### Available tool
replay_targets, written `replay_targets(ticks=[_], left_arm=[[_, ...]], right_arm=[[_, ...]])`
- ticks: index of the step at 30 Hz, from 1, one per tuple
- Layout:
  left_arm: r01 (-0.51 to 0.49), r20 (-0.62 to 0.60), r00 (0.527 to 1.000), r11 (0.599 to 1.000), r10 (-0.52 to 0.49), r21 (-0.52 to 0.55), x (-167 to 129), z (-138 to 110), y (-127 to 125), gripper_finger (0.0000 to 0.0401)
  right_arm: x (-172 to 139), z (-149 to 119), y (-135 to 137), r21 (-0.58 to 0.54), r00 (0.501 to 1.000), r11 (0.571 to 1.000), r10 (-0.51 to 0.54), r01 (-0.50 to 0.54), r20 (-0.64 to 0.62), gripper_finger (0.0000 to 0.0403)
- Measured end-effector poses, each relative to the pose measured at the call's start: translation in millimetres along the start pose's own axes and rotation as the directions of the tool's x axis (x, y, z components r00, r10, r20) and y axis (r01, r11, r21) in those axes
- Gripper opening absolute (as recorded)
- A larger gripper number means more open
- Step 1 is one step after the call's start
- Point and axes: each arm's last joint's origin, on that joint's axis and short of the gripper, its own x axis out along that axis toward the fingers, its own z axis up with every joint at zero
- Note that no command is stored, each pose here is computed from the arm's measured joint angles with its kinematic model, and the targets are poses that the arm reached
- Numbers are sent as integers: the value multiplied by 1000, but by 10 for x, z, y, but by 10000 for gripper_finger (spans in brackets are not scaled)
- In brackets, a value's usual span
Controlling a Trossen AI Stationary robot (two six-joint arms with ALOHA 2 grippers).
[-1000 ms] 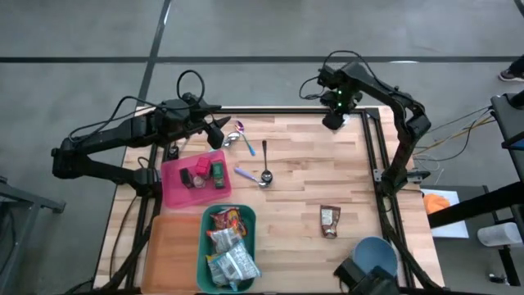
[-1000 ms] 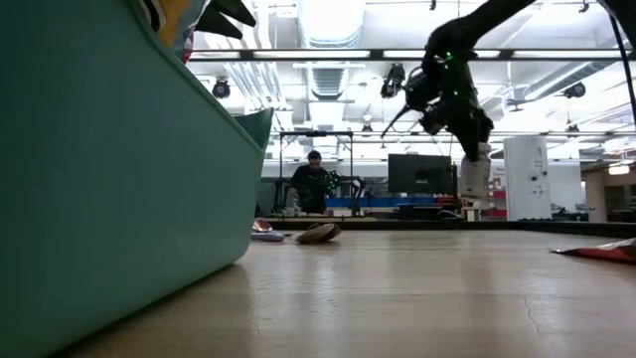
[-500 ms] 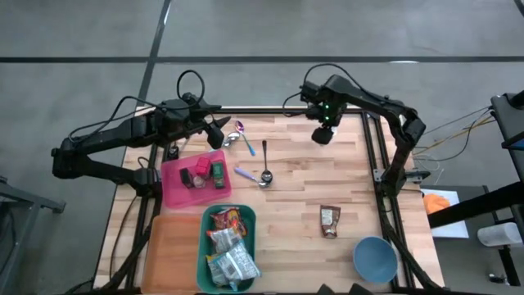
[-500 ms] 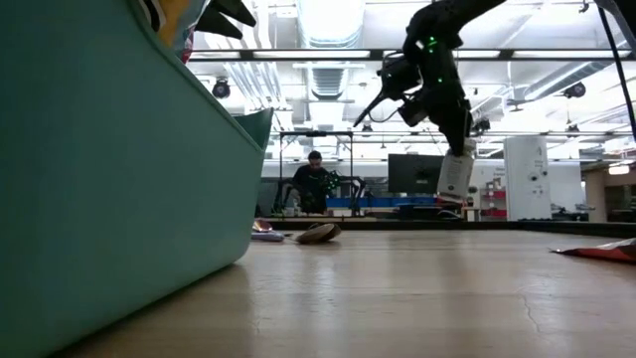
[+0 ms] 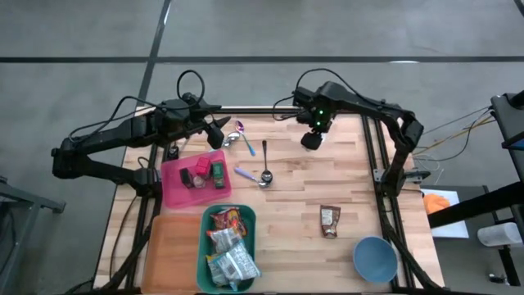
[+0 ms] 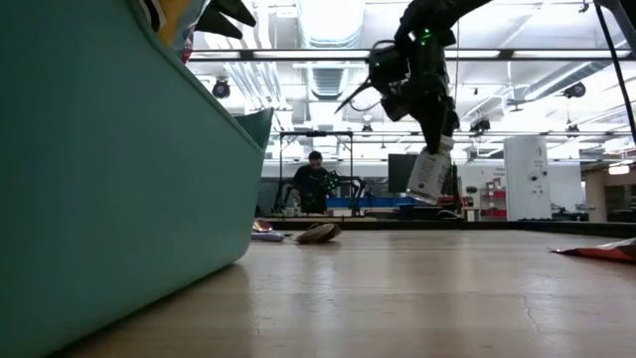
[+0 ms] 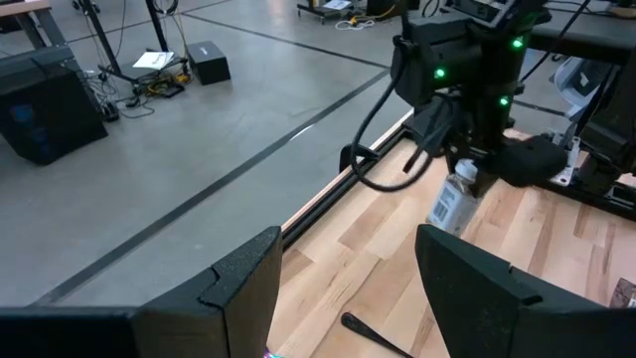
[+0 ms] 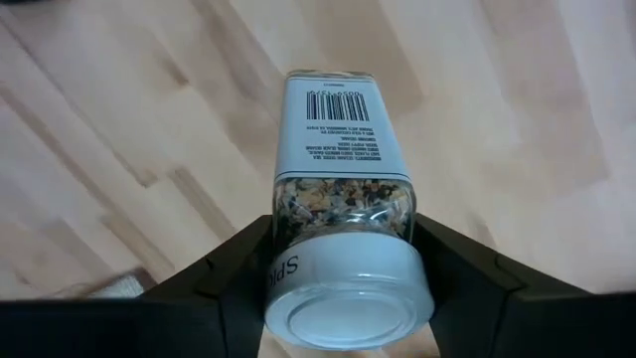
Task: Pick & Place Food Item
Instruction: Put the white seasoning bottle into the pink bin
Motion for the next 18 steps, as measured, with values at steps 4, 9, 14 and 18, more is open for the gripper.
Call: replay_targets(ticks=[4, 9, 14, 18], left_arm=[[-1, 0, 1000, 1000, 1, 0, 0, 0, 1, 235], [0, 0, 1000, 1000, 0, 0, 0, 0, 1, 235], [0, 0, 1000, 1000, 0, 0, 0, 0, 1, 235], [-1, 0, 1000, 1000, 1, 0, 0, 0, 1, 235]], right_arm=[[13, 33, 136, -2, 999, 1000, 16, -16, 35, 197], [27, 41, 283, -1, 998, 1000, 21, -21, 51, 197], [40, 57, 428, -6, 995, 998, 69, -69, 73, 211], [54, 65, 542, -24, 993, 997, 78, -76, 90, 206]])
